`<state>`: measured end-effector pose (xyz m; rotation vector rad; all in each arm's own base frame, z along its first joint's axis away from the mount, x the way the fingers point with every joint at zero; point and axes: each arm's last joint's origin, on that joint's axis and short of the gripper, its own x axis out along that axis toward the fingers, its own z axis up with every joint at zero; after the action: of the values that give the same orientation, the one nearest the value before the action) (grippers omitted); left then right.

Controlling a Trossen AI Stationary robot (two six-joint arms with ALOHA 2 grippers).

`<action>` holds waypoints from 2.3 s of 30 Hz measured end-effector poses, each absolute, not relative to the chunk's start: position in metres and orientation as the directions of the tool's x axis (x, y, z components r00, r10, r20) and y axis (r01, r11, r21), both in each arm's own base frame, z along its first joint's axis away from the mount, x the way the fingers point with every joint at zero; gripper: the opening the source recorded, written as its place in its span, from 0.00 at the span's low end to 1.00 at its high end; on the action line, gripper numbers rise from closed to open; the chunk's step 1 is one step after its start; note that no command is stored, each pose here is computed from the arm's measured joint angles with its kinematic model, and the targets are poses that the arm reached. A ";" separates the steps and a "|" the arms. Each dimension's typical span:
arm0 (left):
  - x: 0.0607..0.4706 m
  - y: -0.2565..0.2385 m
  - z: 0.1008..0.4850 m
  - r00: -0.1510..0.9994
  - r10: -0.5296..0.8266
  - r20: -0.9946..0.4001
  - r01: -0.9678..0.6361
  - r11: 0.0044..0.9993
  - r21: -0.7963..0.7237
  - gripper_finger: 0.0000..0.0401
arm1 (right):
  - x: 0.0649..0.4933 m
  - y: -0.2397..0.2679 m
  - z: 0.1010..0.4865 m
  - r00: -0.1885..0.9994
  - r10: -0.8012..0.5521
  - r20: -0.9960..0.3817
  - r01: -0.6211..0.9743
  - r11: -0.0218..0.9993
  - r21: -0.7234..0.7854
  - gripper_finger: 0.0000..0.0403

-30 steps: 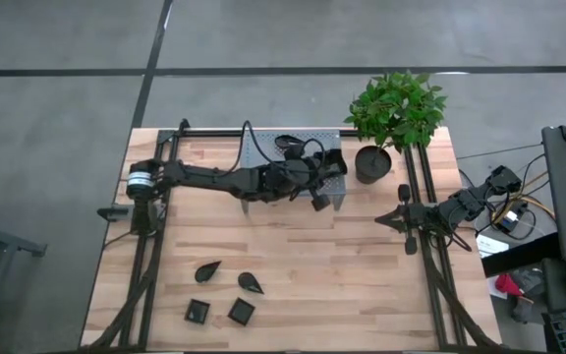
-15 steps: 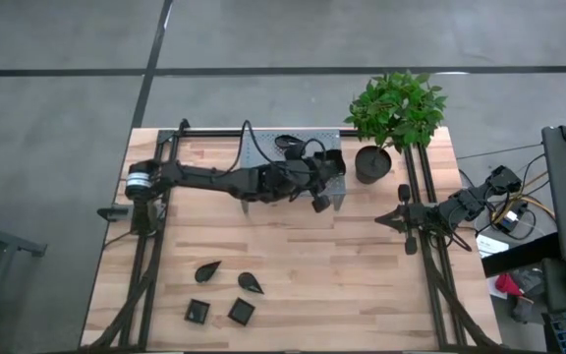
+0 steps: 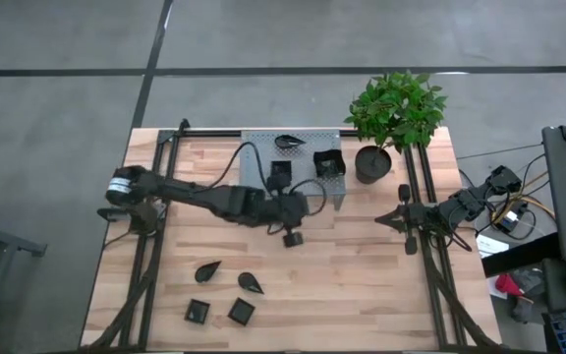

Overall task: Pick & Place Mini shaped plates
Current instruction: Stack the black drop-shaped plate on top of the black drop-shaped plates on the shelf

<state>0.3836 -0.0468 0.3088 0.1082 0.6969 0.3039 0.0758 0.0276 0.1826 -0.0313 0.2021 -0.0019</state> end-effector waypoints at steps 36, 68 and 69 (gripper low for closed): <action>0.299 -0.174 0.216 0.411 -0.074 -0.909 -0.154 0.977 -0.149 0.24 | 0.076 0.028 0.182 0.979 -0.005 -0.202 -0.001 0.999 -0.032 0.02; 0.271 -0.183 0.162 0.437 -0.080 -0.896 -0.074 0.989 -0.125 0.24 | 0.076 0.028 0.182 0.979 -0.005 -0.202 -0.002 0.999 -0.032 0.02; 0.271 -0.183 0.162 0.442 -0.072 -0.894 -0.077 0.990 -0.118 0.24 | 0.076 0.028 0.182 0.979 -0.005 -0.202 -0.002 0.999 -0.032 0.02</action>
<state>0.2715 -0.1833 0.1620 -0.1490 1.1140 0.0028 0.0758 0.0276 0.1825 -0.0325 0.2037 -0.0015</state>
